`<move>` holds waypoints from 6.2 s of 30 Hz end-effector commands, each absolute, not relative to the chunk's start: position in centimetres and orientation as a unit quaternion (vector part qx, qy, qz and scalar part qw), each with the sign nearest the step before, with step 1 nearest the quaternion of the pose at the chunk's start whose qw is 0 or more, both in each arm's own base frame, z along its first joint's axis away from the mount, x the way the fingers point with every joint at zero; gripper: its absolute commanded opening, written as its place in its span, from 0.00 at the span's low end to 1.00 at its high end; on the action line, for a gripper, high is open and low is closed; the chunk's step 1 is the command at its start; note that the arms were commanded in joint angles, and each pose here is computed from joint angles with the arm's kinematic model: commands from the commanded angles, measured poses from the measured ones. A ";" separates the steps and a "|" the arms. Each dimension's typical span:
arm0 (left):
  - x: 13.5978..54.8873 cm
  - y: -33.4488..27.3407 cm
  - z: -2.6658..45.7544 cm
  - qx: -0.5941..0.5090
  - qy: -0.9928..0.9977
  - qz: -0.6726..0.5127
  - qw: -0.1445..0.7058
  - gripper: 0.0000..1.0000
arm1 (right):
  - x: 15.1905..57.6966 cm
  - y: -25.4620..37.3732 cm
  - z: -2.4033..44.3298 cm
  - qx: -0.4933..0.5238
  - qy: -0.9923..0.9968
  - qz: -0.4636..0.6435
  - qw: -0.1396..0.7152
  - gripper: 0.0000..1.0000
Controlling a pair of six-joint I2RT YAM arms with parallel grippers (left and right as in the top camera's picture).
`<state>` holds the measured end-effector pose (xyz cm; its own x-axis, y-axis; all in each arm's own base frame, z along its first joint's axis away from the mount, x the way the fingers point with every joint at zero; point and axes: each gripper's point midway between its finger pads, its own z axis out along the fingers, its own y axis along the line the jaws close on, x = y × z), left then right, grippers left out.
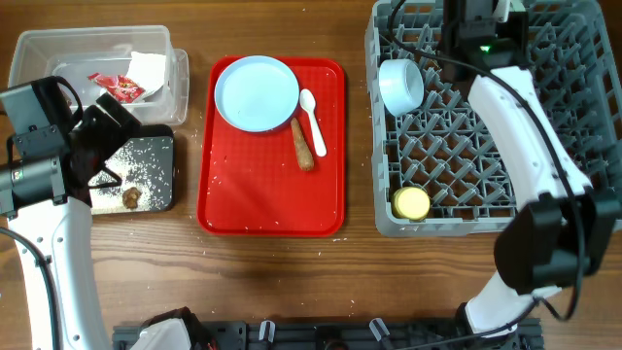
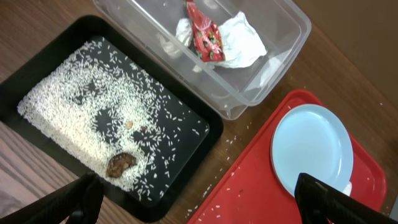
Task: Sort waste into correct bins and load items into the dishwasher rack
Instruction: 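Place the green bowl in the dish rack beside the blue bowl, then grasp the light-blue plate edge on the red tray with right gripper, then carry the plate into the dish rack and stand it upright, then grasp the white plastic spoon on the red tray with right gripper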
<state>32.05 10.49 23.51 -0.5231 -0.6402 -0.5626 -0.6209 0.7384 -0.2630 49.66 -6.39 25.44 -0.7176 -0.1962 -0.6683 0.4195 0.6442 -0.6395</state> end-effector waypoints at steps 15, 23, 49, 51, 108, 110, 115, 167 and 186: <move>32.1 10.8 24.4 -0.363 0.867 -0.011 0.341 1.00 | 51.3 -7.0 18.8 -0.062 0.796 -0.561 0.217 0.04; 32.1 10.8 24.4 -0.363 0.867 -0.011 0.341 1.00 | 50.1 -1.2 16.7 -0.170 0.803 -0.541 0.184 0.13; 32.1 10.8 24.4 -0.363 0.867 -0.011 0.341 1.00 | 44.4 24.9 22.1 -0.200 0.885 0.280 0.315 0.98; 32.1 10.8 24.4 -0.363 0.867 -0.011 0.341 1.00 | 45.8 26.9 19.7 -0.127 0.894 0.305 0.303 0.89; 32.1 10.8 24.4 -0.363 0.867 -0.011 0.341 1.00 | 42.8 -1.5 40.7 -0.100 0.773 -0.441 0.444 0.05; 32.1 10.8 24.4 -0.363 0.867 -0.011 0.341 1.00 | 43.5 -3.9 38.6 -0.130 0.784 -0.458 0.398 0.04; 32.1 10.8 24.4 -0.363 0.867 -0.011 0.341 1.00 | 46.1 -8.6 31.6 -0.225 0.822 -0.428 0.300 0.04; 32.1 10.8 24.4 -0.363 0.867 -0.011 0.341 1.00 | 45.9 26.3 5.9 -0.264 0.927 0.033 0.262 0.77; 32.1 10.8 24.4 -0.363 0.867 -0.011 0.341 1.00 | 44.6 25.6 -1.8 -0.279 0.942 0.021 0.187 0.04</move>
<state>32.06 10.50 23.55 -0.5223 -0.6400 -0.5635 -0.6208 0.7384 -0.2632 45.28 26.57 0.49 -0.7469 -0.5117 -0.4247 -0.5399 0.8394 -0.0619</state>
